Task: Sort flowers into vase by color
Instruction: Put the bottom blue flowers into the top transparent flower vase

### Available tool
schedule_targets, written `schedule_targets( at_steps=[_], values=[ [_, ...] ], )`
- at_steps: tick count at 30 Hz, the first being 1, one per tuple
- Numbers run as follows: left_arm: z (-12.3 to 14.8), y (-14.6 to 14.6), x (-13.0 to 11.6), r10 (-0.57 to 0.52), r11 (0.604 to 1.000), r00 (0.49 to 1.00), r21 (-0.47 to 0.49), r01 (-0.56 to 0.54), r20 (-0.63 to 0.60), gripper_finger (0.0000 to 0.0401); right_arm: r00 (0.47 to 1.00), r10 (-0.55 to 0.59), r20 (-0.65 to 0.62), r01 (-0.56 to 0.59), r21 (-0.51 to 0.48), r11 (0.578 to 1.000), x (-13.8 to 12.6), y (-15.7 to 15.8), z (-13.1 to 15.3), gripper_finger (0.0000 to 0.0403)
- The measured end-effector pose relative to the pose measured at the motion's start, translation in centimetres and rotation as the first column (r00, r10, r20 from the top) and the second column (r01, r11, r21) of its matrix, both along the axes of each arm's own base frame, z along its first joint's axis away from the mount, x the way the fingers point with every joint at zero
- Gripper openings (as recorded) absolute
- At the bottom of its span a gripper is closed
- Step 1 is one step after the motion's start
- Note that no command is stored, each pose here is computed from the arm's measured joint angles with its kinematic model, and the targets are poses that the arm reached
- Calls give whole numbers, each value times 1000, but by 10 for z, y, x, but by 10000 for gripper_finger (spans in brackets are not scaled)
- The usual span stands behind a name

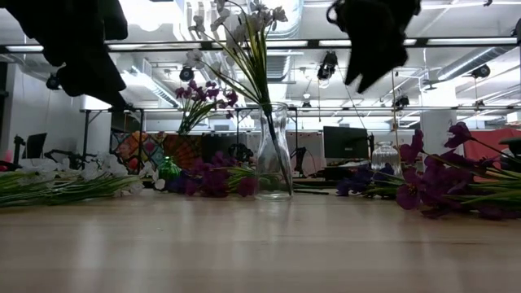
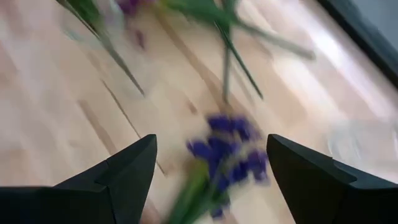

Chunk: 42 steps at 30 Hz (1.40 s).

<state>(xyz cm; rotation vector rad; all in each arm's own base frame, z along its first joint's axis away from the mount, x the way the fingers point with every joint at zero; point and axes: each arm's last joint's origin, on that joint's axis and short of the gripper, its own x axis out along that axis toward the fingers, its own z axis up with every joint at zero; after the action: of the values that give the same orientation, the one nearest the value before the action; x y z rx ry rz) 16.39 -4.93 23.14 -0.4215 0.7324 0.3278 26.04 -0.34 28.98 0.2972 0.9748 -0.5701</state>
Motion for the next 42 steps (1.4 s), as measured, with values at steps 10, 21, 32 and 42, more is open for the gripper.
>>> schedule_targets(
  at_steps=[10, 21, 32, 42],
  values=[
    [-11, -4, 8, 9, 1000, 998, 14, -8, -62, 216, 986, -97, -139, 119, 165, 979, -15, 3, -33, 307],
    [-12, -5, 6, 15, 998, 998, 65, -10, -69, 216, 957, -210, -203, 249, 197, 948, -28, 3, -73, 325],
    [-11, -3, 6, 46, 991, 998, 132, -39, -48, 216, 960, -247, -133, 273, 244, 930, -26, 4, -107, 329],
    [-11, -2, 7, 56, 985, 998, 165, -48, -42, 216, 947, -250, -200, 293, 223, 930, -13, 4, -136, 321]
  ],
)
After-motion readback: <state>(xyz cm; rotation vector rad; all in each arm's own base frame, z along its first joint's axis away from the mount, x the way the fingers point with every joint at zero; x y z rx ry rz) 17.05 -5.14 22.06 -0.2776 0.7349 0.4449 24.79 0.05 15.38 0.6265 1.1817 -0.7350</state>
